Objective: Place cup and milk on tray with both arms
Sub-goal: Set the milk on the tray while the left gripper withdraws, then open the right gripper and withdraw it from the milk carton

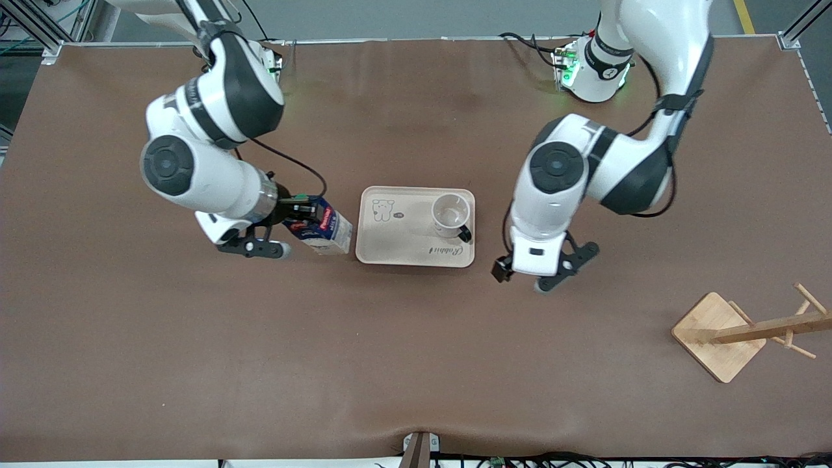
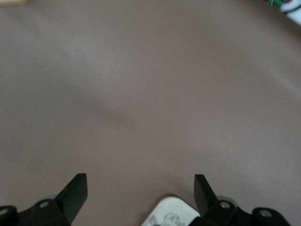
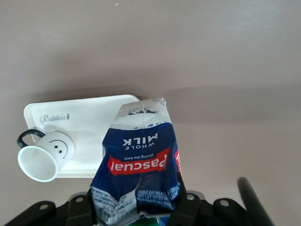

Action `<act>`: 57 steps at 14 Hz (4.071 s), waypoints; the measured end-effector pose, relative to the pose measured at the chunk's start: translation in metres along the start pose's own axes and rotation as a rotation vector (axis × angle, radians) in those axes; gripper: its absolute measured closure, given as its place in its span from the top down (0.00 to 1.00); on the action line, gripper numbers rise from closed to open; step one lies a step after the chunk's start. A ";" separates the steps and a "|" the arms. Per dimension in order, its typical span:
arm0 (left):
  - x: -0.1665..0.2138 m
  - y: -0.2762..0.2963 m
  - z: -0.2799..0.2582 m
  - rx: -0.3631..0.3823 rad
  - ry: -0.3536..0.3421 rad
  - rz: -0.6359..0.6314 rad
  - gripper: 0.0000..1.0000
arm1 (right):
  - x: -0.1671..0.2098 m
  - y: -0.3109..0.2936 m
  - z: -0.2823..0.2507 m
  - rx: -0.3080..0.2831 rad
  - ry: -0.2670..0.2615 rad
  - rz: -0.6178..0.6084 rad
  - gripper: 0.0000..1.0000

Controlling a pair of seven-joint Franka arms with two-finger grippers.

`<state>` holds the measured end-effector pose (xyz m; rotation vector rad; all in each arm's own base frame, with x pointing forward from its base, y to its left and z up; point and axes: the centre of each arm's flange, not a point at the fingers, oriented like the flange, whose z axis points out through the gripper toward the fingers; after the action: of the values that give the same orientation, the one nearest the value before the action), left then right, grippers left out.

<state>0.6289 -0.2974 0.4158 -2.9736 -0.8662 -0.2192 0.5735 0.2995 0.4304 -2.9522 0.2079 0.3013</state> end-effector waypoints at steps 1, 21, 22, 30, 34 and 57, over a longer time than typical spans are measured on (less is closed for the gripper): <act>0.020 -0.014 -0.011 -0.005 0.011 0.023 1.00 | -0.004 -0.016 0.012 0.004 0.012 -0.016 0.59; 0.138 -0.194 -0.196 -0.013 0.047 0.463 1.00 | -0.060 -0.083 0.123 -0.078 -0.048 -0.060 0.72; 0.141 -0.209 -0.207 -0.018 0.046 0.489 1.00 | -0.060 -0.083 0.125 -0.079 -0.048 -0.060 0.81; 0.088 -0.264 -0.259 0.025 -0.014 0.588 1.00 | -0.032 -0.057 0.011 -0.102 -0.126 -0.010 1.00; 0.079 -0.273 -0.259 0.002 -0.031 0.619 1.00 | 0.006 -0.010 -0.071 -0.032 -0.058 0.065 1.00; 0.037 -0.241 -0.267 -0.056 -0.080 0.707 1.00 | 0.004 0.315 -0.232 -0.148 0.170 -0.043 1.00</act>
<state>0.4973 -0.0940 0.6841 -3.1230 0.2230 -0.0934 0.5721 -0.0500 0.6064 -3.1259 0.1494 0.0617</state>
